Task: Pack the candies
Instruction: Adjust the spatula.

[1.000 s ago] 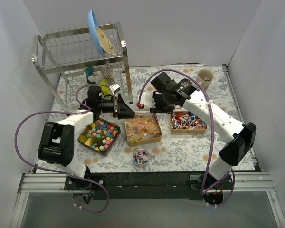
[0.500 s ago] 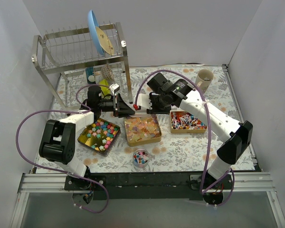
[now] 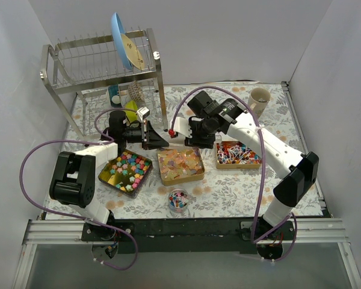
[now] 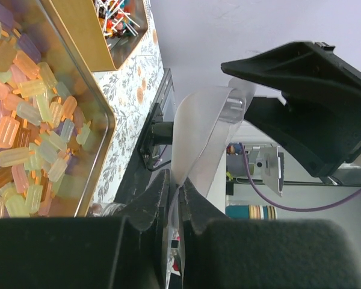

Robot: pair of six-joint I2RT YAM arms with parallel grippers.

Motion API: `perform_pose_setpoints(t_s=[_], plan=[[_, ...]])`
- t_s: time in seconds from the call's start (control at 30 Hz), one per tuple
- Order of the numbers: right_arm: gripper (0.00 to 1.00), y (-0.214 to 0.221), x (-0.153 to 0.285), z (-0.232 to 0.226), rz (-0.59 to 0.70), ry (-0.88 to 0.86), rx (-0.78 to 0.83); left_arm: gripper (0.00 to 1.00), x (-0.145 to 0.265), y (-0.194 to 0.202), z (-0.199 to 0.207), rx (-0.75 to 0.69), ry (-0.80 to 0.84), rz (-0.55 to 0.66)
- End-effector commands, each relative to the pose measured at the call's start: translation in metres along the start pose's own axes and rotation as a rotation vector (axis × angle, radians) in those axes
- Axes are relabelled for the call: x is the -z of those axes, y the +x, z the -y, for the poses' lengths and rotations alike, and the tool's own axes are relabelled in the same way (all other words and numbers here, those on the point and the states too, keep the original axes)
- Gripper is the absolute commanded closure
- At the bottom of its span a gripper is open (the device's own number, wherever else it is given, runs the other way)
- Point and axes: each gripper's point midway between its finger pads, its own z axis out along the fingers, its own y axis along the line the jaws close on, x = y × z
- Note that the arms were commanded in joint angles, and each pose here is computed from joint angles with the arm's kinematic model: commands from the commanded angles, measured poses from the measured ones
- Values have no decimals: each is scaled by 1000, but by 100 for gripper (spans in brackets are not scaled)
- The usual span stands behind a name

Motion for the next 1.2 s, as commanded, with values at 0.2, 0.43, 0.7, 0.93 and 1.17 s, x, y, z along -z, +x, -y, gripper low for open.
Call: perform_pose_setpoints(t_s=[0.2, 0.43, 0.7, 0.93, 1.17], plan=[[32, -33, 57, 0, 505, -161, -211, 100, 9, 4, 3, -27, 11, -18], [32, -37, 44, -9, 550, -250, -203, 100, 11, 7, 4, -27, 14, -24], [32, -31, 24, 0, 513, -239, -188, 100, 12, 6, 9, -27, 26, -27], [36, -26, 14, 3, 489, -227, -191, 100, 14, 8, 8, -14, 31, -33], [42, -22, 5, 4, 466, -227, -196, 100, 14, 7, 9, -1, 44, -40]])
